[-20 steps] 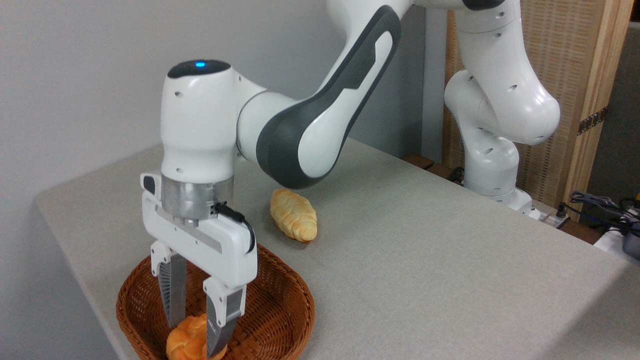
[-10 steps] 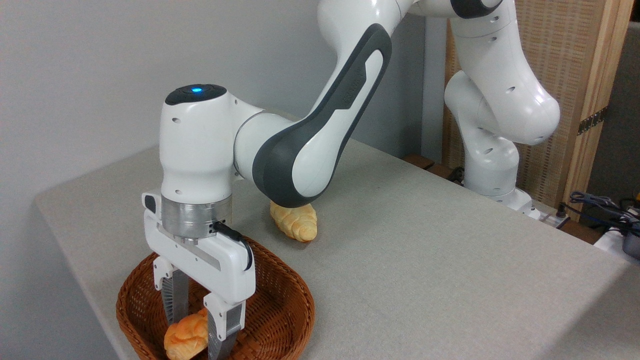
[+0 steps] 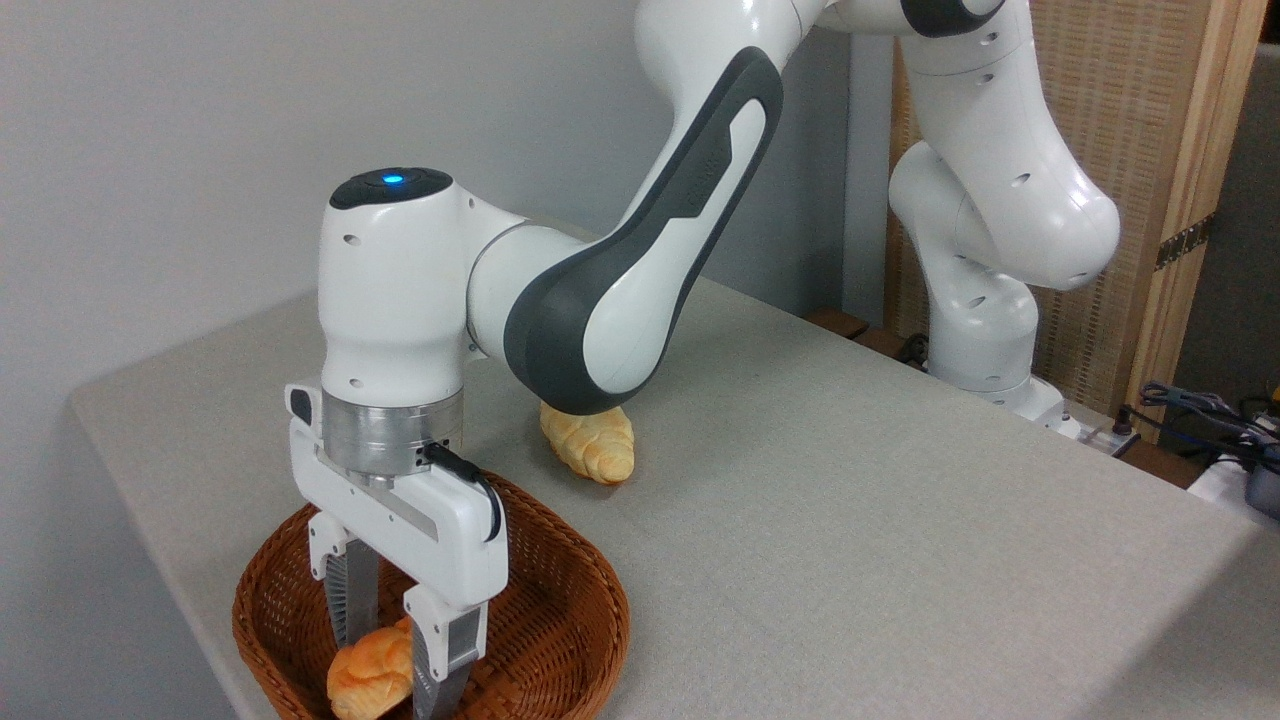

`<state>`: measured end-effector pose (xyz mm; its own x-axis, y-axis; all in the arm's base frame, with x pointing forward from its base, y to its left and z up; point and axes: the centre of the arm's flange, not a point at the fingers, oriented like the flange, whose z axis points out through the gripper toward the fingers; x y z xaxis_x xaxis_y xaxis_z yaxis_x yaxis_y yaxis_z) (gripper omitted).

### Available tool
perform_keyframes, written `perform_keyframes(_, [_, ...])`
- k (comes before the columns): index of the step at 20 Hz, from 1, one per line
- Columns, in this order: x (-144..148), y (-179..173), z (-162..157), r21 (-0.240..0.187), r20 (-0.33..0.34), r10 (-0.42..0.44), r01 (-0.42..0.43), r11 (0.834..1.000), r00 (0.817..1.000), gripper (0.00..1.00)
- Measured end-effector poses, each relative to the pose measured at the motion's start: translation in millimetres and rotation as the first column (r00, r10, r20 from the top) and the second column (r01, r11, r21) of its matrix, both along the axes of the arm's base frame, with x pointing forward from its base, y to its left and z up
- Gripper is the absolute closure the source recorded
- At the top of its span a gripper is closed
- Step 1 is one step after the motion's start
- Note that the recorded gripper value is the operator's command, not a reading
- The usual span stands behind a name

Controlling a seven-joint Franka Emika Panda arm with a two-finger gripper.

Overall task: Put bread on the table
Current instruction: 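Close the gripper on the orange bun inside the basket, then lift the orange bun out of the basket toward the croissant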

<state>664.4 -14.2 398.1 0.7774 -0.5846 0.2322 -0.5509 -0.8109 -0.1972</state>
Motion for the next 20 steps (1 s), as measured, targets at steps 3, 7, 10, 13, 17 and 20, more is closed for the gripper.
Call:
perform_keyframes(3, [0, 0, 0, 0.000, 0.000, -0.001, 0.001, 1.000, 1.000, 0.58])
perform_keyframes(7, [1, -2, 3, 0.000, 0.005, -0.003, 0.003, 1.000, 1.000, 0.58])
perform_keyframes(10, [1, -2, 13, -0.002, 0.023, -0.004, 0.004, 1.000, 1.000, 0.56])
perform_keyframes(13, [-6, -3, 38, -0.010, 0.024, -0.006, 0.007, 1.000, 1.000, 0.54])
perform_keyframes(17, [-30, -18, 79, -0.029, -0.046, -0.032, 0.031, 0.999, 0.998, 0.48])
perform_keyframes(20, [-52, -23, 105, -0.040, -0.118, -0.046, 0.041, 0.998, 0.992, 0.45])
